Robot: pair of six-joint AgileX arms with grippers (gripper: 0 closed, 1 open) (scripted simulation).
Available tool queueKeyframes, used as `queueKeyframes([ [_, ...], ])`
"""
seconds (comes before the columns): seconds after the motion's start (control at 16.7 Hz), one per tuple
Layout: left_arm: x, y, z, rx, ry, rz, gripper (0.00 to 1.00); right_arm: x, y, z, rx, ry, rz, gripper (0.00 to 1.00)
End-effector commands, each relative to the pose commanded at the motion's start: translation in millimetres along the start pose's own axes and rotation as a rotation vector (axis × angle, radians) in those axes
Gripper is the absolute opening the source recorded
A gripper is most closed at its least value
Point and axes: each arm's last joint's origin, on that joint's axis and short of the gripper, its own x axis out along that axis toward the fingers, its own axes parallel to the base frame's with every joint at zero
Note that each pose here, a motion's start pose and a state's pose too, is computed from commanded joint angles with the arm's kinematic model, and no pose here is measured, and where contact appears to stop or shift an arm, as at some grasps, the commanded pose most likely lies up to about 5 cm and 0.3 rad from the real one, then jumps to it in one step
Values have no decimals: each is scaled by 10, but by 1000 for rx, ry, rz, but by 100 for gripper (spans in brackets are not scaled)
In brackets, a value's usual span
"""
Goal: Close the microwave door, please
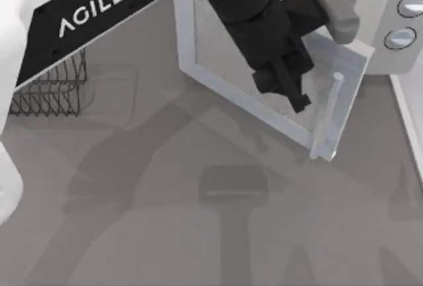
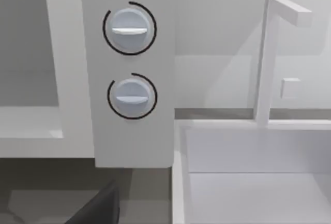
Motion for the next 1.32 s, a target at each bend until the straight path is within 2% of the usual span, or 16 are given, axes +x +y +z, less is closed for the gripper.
queueKeyframes([
  [0.24, -162, 34, 109, 32, -72, 57, 0, 0, 0, 0, 0, 0, 0, 100],
  [0.54, -167, 25, 108, 33, -71, 54, 0, 0, 0, 0, 0, 0, 0, 100],
  [0.84, -211, -295, 236, 108, -60, -24, 0, 0, 0, 0, 0, 0, 0, 100],
  [1.02, -177, -299, 216, 92, -38, -47, 0, 0, 0, 0, 0, 0, 0, 100],
  [1.14, -106, -200, 202, 59, -28, -33, 0, 0, 0, 0, 0, 0, 0, 100],
  [1.32, -65, -46, 250, 33, -55, 31, 0, 0, 0, 0, 0, 0, 0, 100],
])
